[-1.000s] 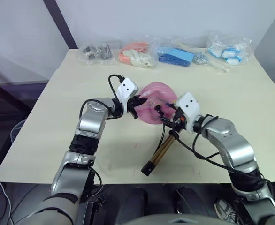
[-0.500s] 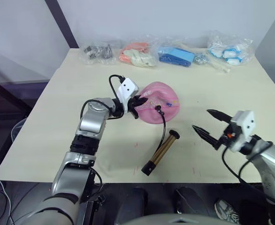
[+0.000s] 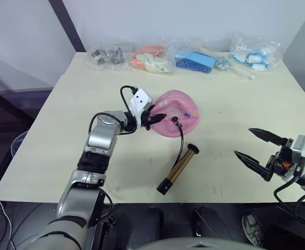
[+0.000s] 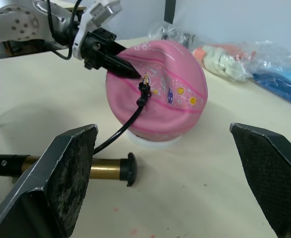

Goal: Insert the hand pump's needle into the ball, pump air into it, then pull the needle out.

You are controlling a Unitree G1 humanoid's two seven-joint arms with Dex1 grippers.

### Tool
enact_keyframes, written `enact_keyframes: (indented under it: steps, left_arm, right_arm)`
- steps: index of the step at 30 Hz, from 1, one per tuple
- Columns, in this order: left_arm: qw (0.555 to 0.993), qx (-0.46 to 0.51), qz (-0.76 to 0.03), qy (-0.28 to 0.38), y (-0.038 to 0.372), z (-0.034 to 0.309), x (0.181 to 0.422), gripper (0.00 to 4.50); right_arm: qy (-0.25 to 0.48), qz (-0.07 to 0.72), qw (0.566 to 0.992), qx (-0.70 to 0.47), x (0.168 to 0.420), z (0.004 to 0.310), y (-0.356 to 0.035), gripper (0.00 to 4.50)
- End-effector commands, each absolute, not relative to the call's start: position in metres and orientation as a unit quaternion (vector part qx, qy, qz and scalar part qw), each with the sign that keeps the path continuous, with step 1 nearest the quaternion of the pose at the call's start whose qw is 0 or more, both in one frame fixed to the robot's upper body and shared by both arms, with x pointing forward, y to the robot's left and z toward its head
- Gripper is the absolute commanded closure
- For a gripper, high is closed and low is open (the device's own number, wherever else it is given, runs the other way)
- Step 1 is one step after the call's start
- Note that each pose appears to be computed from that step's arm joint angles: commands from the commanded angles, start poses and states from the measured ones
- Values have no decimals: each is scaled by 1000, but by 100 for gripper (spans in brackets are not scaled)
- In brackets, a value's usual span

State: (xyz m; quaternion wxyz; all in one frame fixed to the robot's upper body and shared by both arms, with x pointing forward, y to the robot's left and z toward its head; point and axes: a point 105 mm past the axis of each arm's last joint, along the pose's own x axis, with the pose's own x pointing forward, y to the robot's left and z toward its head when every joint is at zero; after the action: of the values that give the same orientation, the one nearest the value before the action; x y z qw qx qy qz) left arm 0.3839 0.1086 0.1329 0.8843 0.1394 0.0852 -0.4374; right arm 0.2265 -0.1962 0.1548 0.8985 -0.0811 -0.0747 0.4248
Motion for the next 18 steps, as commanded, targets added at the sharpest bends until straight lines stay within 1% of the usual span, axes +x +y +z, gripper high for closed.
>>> enact_keyframes:
  steps: [1,3,8,18]
  left_arm:
    - [885,126,-439,95,110,126,381,6]
    - [886,114,-444,74,109,137,380,6]
    - [879,102,-464,48,111,155,369,6]
    - [874,106,-473,30,121,178,355,6]
  right_arm:
    - [-99,434,891,-89,222,161,-195,0]
    - [-103,437,889,-87,222,160,-195,0]
    - [-112,448,883,-84,219,159,-195,0]
    - [-116,462,875,-83,215,158,-195,0]
